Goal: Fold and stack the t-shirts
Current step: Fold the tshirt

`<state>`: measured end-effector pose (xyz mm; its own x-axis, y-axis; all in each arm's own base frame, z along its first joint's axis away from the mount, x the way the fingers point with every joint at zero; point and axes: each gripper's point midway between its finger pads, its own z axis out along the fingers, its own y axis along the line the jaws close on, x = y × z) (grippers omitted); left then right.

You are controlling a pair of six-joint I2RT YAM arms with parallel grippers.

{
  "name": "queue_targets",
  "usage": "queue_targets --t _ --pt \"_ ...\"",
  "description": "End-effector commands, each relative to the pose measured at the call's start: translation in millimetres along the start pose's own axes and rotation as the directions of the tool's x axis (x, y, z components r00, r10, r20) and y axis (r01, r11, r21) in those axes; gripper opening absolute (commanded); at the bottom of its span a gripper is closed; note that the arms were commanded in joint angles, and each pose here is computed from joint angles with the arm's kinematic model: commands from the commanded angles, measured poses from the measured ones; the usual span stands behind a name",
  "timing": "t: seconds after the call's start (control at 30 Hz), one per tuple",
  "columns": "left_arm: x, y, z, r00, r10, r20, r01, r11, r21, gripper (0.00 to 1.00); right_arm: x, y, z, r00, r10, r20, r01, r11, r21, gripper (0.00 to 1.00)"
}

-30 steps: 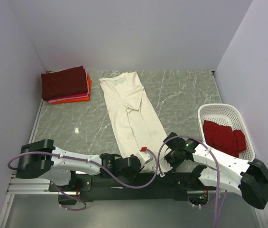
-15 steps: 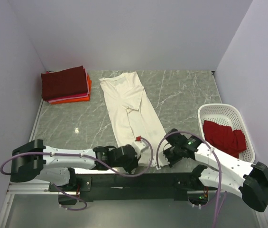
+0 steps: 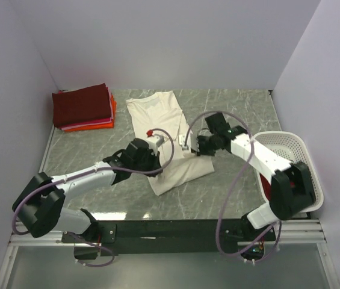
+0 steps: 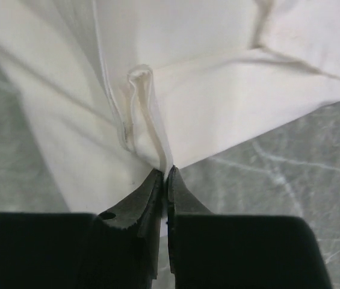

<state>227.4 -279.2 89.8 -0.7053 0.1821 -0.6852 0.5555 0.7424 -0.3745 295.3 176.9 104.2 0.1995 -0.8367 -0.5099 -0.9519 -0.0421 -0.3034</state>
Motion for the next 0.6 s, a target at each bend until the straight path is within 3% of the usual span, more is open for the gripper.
queue_targets --t 0.0,0.23,0.57 --pt "-44.7 17.1 -0.8 0.997 0.008 0.074 -0.009 1.0 0.017 0.01 -17.7 -56.2 12.4 0.998 0.043 0.056 -0.048 0.995 0.083 0.0" --pt "-92.5 75.9 8.1 0.997 0.021 0.079 -0.013 0.995 -0.102 0.01 -20.6 -131.8 44.4 0.993 0.112 0.035 -0.116 0.981 0.153 0.0" --pt "-125.4 127.9 24.7 0.998 0.033 0.046 -0.022 0.976 -0.218 0.01 -12.1 -173.0 78.7 0.981 0.189 0.032 -0.192 0.959 0.208 0.0"
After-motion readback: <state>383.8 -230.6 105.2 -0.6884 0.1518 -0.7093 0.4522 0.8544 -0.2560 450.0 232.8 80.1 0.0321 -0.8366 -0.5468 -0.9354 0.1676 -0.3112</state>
